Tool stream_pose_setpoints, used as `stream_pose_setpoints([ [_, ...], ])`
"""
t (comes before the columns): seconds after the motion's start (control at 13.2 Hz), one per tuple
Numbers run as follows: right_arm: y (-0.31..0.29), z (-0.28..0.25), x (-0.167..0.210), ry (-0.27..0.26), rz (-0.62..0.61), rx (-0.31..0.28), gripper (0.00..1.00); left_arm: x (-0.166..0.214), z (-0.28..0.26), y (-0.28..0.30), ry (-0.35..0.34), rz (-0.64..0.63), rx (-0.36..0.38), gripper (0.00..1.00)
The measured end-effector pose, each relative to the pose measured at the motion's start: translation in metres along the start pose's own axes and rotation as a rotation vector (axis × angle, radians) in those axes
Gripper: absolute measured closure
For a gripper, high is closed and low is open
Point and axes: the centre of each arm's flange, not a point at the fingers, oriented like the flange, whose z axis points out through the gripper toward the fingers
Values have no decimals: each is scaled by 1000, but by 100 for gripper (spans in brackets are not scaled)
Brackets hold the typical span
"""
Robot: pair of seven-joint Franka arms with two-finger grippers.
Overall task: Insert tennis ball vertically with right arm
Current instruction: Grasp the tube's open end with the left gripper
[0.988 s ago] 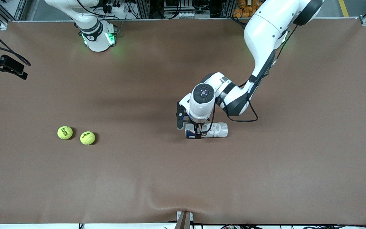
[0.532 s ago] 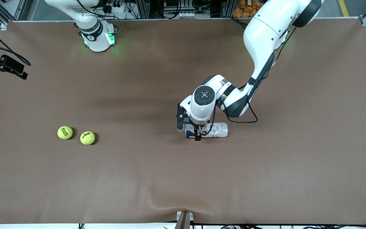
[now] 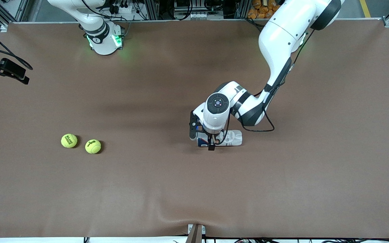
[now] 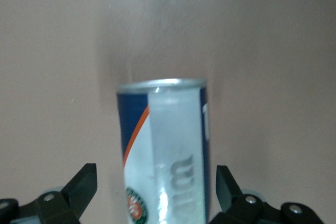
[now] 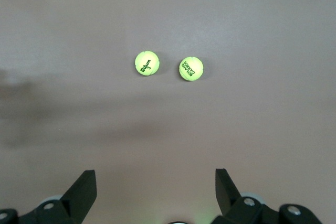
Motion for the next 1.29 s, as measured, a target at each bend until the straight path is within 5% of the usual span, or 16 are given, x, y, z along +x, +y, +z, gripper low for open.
stream_pose_setpoints([
  [0.61, 0, 1, 0, -1, 0, 0, 0, -11, 16, 11, -142, 44, -61, 0],
  [1.29, 0, 0, 0, -1, 0, 0, 0, -21, 35, 14, -257, 99, -46, 0],
])
